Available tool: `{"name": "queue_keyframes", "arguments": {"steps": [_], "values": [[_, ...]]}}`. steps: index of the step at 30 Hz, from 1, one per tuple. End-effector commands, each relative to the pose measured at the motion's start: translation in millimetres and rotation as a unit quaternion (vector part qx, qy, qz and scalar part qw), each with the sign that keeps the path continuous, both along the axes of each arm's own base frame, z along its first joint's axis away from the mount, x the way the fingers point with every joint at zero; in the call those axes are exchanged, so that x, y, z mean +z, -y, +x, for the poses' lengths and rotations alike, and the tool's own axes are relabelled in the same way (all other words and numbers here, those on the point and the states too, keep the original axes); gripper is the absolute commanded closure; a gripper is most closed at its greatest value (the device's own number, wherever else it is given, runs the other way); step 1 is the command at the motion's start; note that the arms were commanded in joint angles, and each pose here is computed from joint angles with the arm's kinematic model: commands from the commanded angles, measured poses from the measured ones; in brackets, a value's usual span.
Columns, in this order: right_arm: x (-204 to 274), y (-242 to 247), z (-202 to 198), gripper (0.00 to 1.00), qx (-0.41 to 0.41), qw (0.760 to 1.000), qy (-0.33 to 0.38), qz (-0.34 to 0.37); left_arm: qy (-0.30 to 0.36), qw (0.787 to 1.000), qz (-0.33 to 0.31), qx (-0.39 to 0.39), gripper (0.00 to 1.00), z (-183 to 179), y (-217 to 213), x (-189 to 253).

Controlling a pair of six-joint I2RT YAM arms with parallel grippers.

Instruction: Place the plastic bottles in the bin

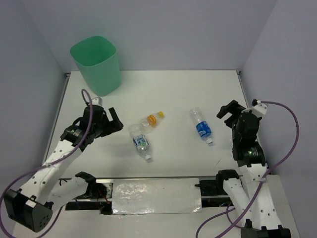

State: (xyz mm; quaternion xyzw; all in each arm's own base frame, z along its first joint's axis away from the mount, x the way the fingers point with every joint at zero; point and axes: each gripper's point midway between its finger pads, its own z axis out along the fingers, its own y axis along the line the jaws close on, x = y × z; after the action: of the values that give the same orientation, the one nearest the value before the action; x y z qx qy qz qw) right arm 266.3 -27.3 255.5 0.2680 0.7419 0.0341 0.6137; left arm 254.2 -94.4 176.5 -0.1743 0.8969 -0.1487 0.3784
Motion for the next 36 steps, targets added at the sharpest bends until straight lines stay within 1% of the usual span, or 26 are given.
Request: {"name": "queue_keyframes", "arguments": {"steps": [1, 2, 5, 6, 7, 8, 9, 12, 15, 17, 18, 20, 21, 23, 24, 30, 32, 33, 34, 36], "values": [[15, -13, 1, 0.0, 0.044, 0.998, 0.047, -0.008, 0.005, 1.0, 0.01, -0.02, 0.01, 3, 29, -4], [16, -14, 2, 0.0, 0.048, 0.997, 0.055, -0.009, 0.0, 1.0, 0.013, -0.025, 0.01, 2, 36, -8], [8, -13, 0, 0.0, 0.049, 0.998, 0.046, -0.02, -0.024, 0.998, 0.024, -0.056, 0.01, -5, 61, -25], [8, -9, -2, 0.0, 0.033, 0.998, 0.047, -0.006, -0.031, 0.997, 0.027, -0.071, 0.01, -10, 72, -29], [7, -6, -3, 0.0, 0.016, 0.999, 0.043, 0.007, -0.043, 0.996, 0.031, -0.071, 0.01, -11, 77, -38], [1, 5, -7, 0.0, -0.021, 0.999, 0.03, 0.014, -0.048, 0.995, 0.031, -0.077, 0.01, -13, 83, -43], [3, 9, -9, 0.0, -0.035, 0.999, 0.033, 0.022, -0.056, 0.994, 0.027, -0.091, 0.01, -16, 95, -51], [3, 9, -9, 0.0, -0.026, 0.999, 0.027, 0.0, -0.067, 0.993, 0.026, -0.091, 0.01, -16, 107, -62], [-3, 6, -6, 0.0, -0.016, 1.0, 0.013, 0.0, -0.066, 0.992, 0.018, -0.105, 0.01, -9, 127, -73], [-3, 1, -2, 0.0, 0.001, 1.0, 0.009, -0.002, -0.053, 0.992, -0.005, -0.116, 0.01, 0, 145, -72], [-6, -5, 1, 0.0, 0.02, 1.0, 0.003, -0.003, -0.064, 0.991, -0.001, -0.117, 0.01, 1, 149, -82], [-8, -10, 3, 0.0, 0.034, 0.999, -0.002, -0.006, -0.081, 0.992, 0.016, -0.1, 0.01, 6, 148, -88], [-10, -10, 4, 0.0, 0.036, 0.999, -0.007, -0.007, -0.101, 0.991, 0.029, -0.085, 0.01, 6, 145, -101], [-11, -9, 4, 0.0, 0.034, 0.999, -0.01, -0.011, -0.119, 0.989, 0.052, -0.063, 0.01, 5, 136, -110], [-11, -8, 4, 0.0, 0.032, 0.999, -0.011, -0.011, -0.128, 0.989, 0.053, -0.053, 0.01, 4, 135, -115], [-13, -13, 7, 0.0, 0.046, 0.999, -0.007, -0.012, -0.127, 0.99, 0.064, -0.026, 0.01, 7, 128, -123], [-13, -13, 7, 0.0, 0.048, 0.999, -0.007, -0.012, -0.123, 0.99, 0.064, -0.024, 0.06, 10, 129, -119], [-12, -13, 7, 0.0, 0.048, 0.999, -0.007, -0.014, -0.119, 0.99, 0.066, -0.022, 0.12, 11, 128, -117], [-13, -12, 7, 0.0, 0.046, 0.999, -0.01, -0.015, -0.115, 0.991, 0.068, -0.019, 0.21, 12, 126, -113], [-12, -10, 5, 0.0, 0.041, 0.999, -0.009, -0.017, -0.106, 0.991, 0.078, -0.01, 0.3, 12, 118, -102]]}}
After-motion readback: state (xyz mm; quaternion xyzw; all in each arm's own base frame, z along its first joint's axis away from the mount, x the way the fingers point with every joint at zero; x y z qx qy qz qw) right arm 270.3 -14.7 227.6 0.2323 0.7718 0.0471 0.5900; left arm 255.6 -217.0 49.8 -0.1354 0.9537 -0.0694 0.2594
